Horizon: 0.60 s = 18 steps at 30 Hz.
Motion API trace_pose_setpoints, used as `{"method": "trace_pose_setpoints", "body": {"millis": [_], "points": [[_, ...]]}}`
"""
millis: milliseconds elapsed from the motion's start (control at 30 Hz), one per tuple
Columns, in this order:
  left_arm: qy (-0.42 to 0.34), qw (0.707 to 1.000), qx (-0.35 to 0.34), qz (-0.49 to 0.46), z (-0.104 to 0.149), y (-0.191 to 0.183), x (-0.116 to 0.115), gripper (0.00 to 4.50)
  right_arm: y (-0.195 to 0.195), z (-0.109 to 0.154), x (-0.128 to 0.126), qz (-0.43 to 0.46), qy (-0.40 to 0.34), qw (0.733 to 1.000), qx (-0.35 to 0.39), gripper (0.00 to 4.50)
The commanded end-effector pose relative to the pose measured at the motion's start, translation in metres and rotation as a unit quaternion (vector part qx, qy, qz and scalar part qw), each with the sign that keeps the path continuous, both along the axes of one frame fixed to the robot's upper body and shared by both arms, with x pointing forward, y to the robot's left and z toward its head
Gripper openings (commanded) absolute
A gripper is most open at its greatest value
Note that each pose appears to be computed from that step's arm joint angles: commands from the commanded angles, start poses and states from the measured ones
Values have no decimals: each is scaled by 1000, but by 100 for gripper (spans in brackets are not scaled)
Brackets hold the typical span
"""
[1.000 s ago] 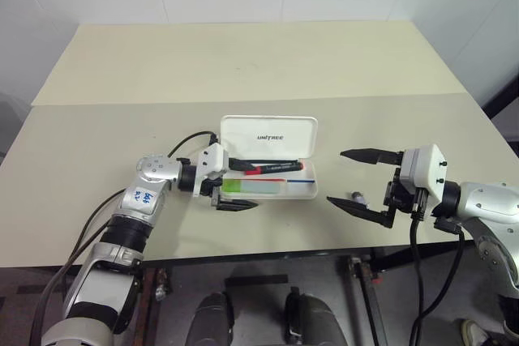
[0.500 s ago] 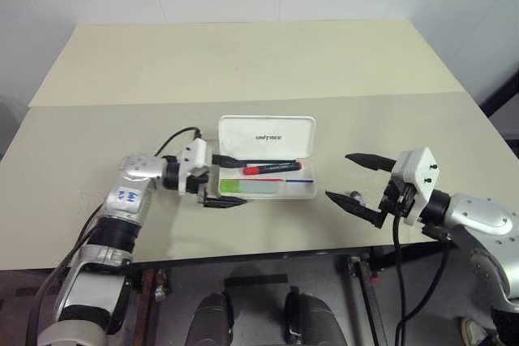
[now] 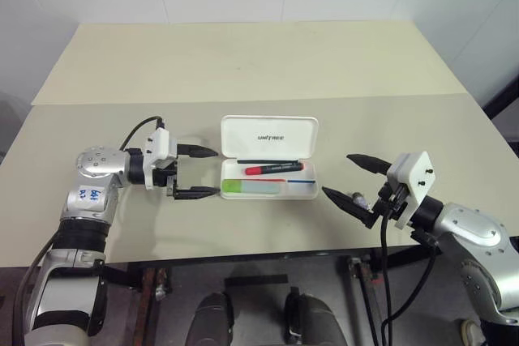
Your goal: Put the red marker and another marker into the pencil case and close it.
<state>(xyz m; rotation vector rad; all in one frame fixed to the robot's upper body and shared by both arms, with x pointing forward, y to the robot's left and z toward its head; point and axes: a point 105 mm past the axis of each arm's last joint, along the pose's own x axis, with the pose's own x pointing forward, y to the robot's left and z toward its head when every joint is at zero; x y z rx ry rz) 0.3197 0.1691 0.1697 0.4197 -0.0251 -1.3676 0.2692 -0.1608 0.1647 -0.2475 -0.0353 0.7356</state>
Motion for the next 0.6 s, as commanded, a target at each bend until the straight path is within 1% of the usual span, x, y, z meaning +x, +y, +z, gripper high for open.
{"method": "trace_pose_setpoints", "body": {"millis": [33, 133, 233, 300, 433, 600], "points": [[-22, 1000, -13, -9, 20, 4, -10, 447, -8, 4, -1, -39, -15, 999, 3, 450], [-18, 1000, -13, -12, 23, 5, -14, 447, -12, -3, -1, -59, -7, 998, 4, 450], [-18, 1000, -7, -13, 28, 10, -20, 447, -27, -18, -1, -113, 12, 994, 10, 450], [-17, 1000, -4, -12, 29, 11, -23, 447, -33, -24, -1, -133, 20, 991, 11, 450], [-17, 1000, -2, -12, 31, 12, -25, 447, -40, -37, 1, -158, 34, 987, 10, 450], [-24, 1000, 2, -13, 37, 12, -26, 447, -53, -61, 3, -206, 58, 977, 10, 450]]}}
